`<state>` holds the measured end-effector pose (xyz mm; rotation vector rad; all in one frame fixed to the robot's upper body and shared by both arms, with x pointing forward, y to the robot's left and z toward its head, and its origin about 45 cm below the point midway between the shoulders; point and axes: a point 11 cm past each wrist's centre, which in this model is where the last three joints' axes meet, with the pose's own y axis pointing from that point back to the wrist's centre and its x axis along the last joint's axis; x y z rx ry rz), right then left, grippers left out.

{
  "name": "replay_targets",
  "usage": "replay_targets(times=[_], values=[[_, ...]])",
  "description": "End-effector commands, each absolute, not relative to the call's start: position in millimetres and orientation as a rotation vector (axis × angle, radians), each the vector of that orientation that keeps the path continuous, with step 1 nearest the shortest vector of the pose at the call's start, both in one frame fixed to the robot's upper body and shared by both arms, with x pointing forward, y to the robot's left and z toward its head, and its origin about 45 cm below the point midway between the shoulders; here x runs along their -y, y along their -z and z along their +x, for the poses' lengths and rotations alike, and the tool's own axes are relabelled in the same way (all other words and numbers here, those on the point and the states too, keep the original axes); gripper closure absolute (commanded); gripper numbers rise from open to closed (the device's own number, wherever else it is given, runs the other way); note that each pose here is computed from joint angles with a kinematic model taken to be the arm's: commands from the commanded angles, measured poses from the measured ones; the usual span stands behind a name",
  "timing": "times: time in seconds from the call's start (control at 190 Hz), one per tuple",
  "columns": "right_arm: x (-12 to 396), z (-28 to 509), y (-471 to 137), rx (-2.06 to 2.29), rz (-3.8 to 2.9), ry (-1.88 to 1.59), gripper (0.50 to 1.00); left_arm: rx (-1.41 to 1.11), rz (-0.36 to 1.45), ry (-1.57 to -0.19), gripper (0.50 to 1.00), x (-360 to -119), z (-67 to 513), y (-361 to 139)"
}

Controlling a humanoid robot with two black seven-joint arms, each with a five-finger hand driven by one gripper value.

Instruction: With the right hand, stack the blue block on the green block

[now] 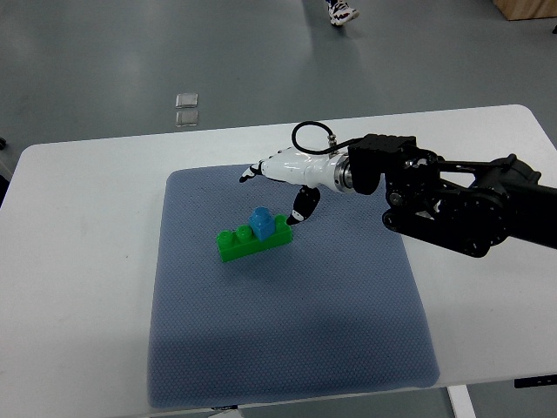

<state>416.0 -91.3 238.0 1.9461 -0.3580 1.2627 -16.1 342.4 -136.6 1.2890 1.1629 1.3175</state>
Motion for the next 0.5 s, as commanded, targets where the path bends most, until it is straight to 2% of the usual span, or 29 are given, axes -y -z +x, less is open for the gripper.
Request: replay_targets(times=[0.0,0.242,0.494], values=[[106.3,427.4,-253.6,0.364,1.9,-1.266,0.589,-1.162,1.289,-1.317,0.5,-342.4,-15.7,136.6],[123.6,449.0,-302.2,0.551,1.989,-1.215,0.589,-1.162,1.288,-1.318,0.5,-342.4,-15.6,136.6],[157.2,486.3,-335.3,1.113,2.321,-0.774,0.589,-1.164,1.289,-1.318,0.5,-342.4,-16.5,136.6]])
